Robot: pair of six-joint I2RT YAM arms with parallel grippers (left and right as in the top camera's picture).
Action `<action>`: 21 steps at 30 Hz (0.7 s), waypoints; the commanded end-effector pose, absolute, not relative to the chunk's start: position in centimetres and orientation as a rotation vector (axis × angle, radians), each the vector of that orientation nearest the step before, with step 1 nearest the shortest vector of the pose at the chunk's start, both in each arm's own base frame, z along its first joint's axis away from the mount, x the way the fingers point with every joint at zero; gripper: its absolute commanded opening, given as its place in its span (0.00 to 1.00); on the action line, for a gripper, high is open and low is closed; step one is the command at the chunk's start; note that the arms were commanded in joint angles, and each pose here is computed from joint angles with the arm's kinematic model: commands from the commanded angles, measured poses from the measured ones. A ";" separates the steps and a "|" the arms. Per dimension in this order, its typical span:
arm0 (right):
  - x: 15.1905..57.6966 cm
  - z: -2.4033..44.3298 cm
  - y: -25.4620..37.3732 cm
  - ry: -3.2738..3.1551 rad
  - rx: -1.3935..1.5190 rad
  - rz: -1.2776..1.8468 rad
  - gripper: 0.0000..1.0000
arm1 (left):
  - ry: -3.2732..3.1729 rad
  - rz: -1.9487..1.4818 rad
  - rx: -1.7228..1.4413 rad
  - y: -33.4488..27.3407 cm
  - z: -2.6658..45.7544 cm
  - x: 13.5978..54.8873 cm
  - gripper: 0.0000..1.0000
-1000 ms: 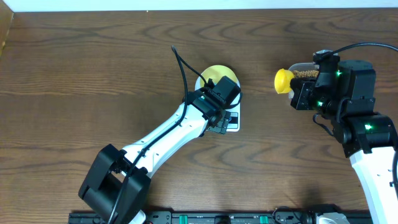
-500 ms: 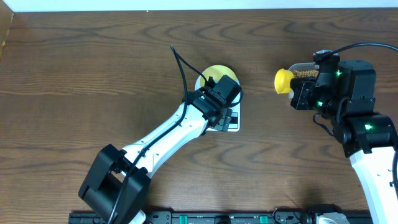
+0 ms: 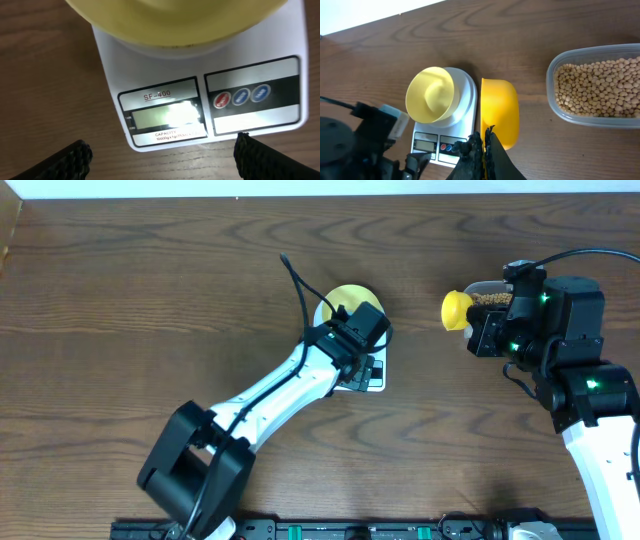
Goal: Scoop item into bowl and weigh 50g on scale
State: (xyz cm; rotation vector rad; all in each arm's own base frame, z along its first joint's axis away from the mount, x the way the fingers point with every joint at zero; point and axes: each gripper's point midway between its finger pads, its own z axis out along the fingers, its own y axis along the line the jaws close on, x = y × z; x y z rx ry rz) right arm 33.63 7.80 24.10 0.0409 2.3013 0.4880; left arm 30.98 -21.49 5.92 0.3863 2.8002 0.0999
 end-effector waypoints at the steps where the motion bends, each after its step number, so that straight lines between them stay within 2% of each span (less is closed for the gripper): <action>1: 34.0 25.1 7.5 2.274 0.027 0.468 0.01 | 2.806 0.144 0.373 -21.1 5.2 31.0 0.93; 21: 33.9 25.1 7.5 2.275 0.027 0.469 0.01 | 2.816 0.157 0.389 -21.6 3.6 31.2 0.93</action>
